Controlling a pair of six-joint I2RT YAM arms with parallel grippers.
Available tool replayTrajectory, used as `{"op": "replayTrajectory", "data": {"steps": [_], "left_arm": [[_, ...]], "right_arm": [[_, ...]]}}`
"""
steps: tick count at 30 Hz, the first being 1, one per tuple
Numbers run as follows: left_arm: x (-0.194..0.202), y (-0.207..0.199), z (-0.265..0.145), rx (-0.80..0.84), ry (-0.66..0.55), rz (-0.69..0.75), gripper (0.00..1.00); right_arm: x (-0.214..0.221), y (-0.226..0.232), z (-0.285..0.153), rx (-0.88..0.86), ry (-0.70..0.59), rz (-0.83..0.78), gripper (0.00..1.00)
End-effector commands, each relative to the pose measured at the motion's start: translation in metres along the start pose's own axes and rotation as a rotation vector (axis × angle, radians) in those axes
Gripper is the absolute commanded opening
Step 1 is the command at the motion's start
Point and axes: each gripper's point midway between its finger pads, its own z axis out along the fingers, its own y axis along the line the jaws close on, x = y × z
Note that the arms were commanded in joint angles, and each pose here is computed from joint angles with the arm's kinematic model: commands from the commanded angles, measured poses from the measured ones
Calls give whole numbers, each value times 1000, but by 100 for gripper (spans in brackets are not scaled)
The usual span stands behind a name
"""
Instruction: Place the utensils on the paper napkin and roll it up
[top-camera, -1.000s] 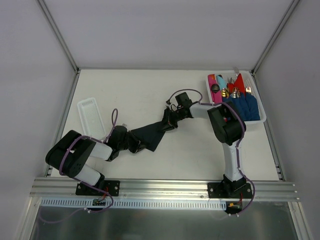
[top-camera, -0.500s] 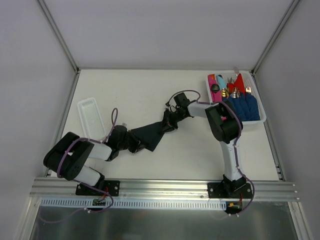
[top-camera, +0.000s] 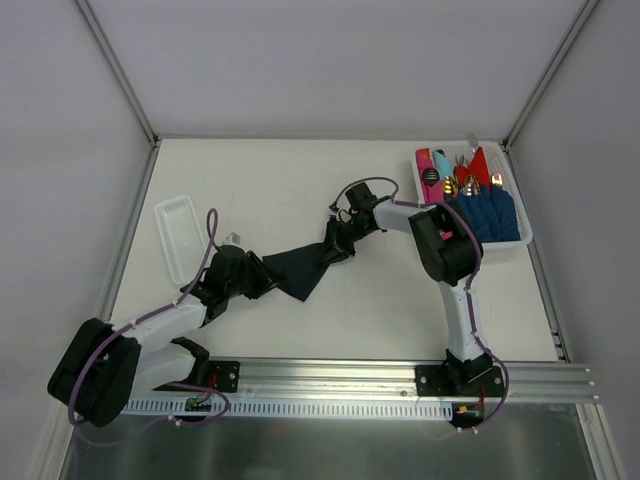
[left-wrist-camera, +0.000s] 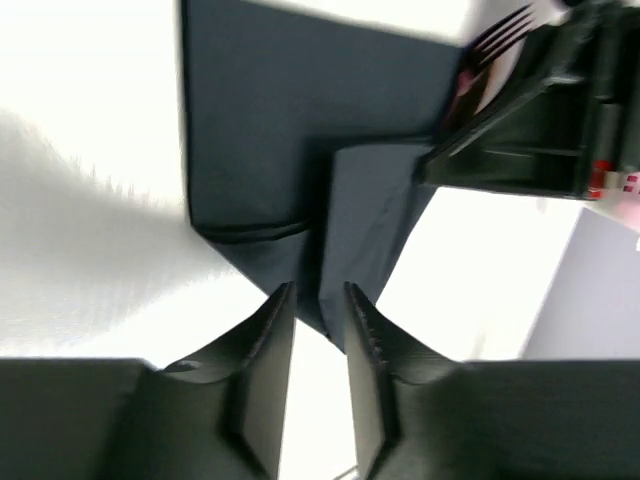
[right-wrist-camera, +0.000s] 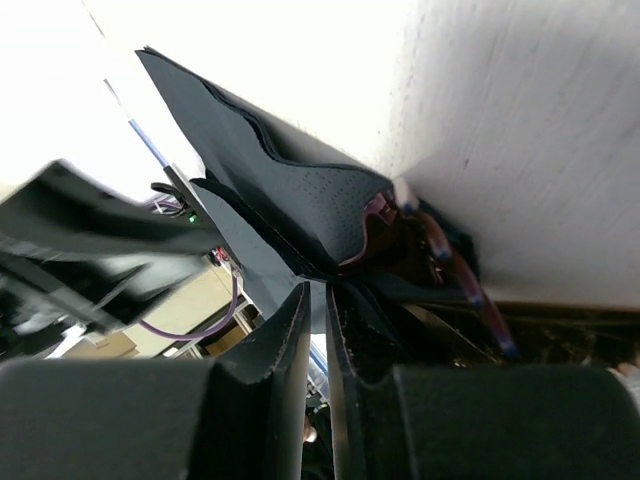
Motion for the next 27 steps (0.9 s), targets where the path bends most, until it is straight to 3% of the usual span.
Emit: {"op": "replayTrajectory", "data": {"steps": [1,8,19,27], "left_arm": [[-32,-3,-19,-81,-119,140,29],[-67,7,-26,-175,-163,144,35],[-98,15,3,-289,-143,215,37],[-84,17,40,-256,6,231,40]], "right_arm": [[-8,-28,5,116,-28,-9,15],[-9,-28,4,123,-26,-9,15],[-9,-27,3,134,-15,-19,14],[-9,-27,4,143,-10,-18,14]]}}
